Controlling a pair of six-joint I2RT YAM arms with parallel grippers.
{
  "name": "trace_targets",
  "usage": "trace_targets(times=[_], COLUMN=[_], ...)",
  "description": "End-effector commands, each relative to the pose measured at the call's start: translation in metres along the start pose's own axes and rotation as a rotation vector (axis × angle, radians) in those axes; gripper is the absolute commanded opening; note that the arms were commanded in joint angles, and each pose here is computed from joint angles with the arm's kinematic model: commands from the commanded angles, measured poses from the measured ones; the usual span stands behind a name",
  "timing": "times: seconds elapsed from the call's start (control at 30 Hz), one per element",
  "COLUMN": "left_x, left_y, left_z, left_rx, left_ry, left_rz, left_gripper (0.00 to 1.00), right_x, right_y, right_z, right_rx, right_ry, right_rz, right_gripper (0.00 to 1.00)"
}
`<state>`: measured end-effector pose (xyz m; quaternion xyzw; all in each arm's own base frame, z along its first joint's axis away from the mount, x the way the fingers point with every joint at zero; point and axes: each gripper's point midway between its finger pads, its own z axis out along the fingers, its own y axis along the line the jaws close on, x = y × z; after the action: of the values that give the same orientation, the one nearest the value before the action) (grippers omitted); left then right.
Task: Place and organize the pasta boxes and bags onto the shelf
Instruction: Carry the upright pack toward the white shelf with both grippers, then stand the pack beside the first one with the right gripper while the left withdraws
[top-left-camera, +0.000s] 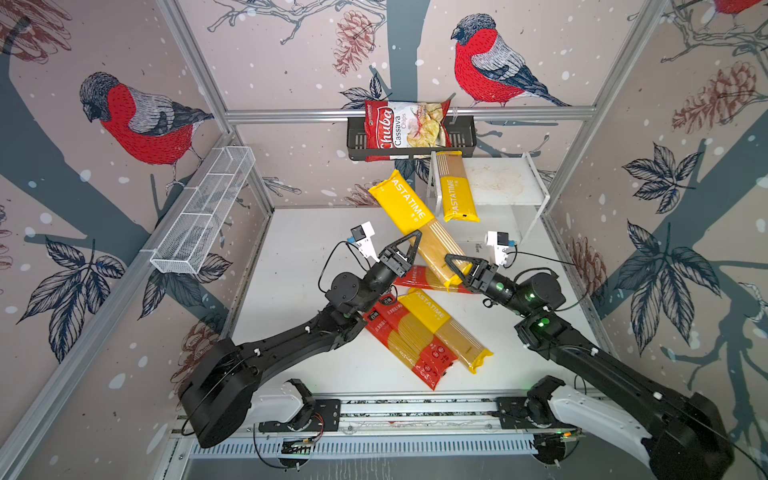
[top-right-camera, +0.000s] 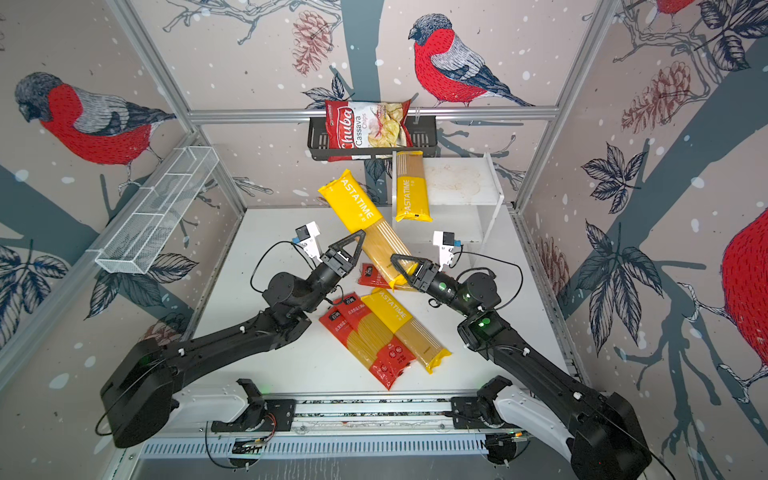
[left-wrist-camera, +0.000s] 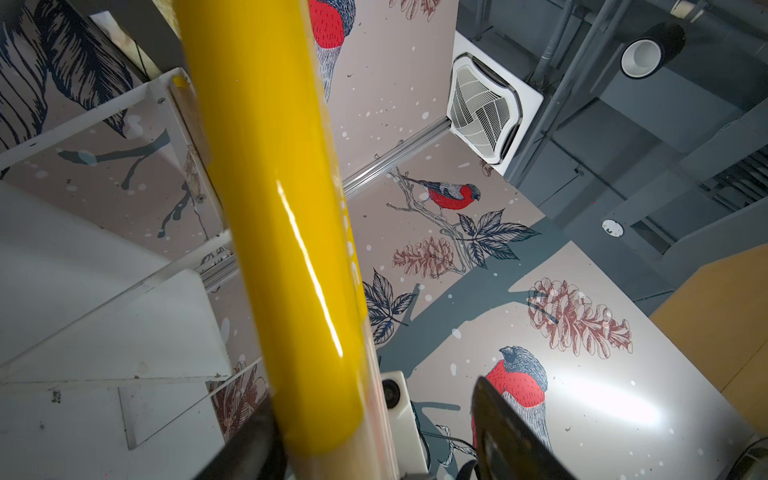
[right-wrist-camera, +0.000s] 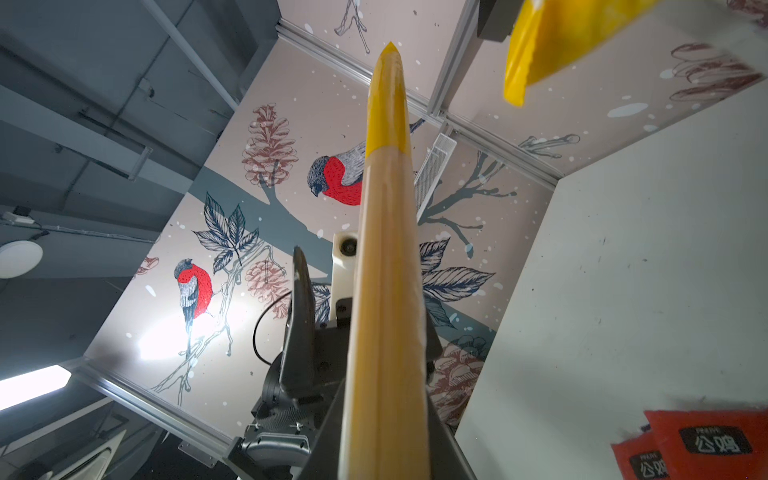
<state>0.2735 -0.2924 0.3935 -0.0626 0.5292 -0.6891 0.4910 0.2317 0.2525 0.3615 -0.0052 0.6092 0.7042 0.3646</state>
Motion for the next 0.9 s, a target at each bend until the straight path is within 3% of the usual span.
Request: trace_targets(times=[0.0, 0.17, 0.53, 0.87], left_x=[-0.001, 0.003, 0.02, 0.027], left_y=[-0.01, -0.001, 0.021, 0.031], left_z=[-0.004, -0.012, -0.03, -0.041], left_rx=[0.028, -0.01, -0.106, -0.14], left_ry=[0.007, 0.023, 0.083, 0.094], left_rz=[0.04, 0.043, 0.081, 0.082], left_gripper=[0.67, 0.67, 0.65, 0.65], right_x=[-0.039, -0.073, -0.148, -0.175], right_y=[0.045, 0.059, 0.028, 0.003], right_z=[-0.006, -0.018, -0.072, -0.072], right_rx=[-0.14, -0.152, 0.035, 0.145], right_ry=[-0.14, -0.243, -0.517, -0.565], right_rz=[-0.062, -0.074, -0.017, 0.04], right_gripper=[0.04, 0.03, 0.03, 0.02])
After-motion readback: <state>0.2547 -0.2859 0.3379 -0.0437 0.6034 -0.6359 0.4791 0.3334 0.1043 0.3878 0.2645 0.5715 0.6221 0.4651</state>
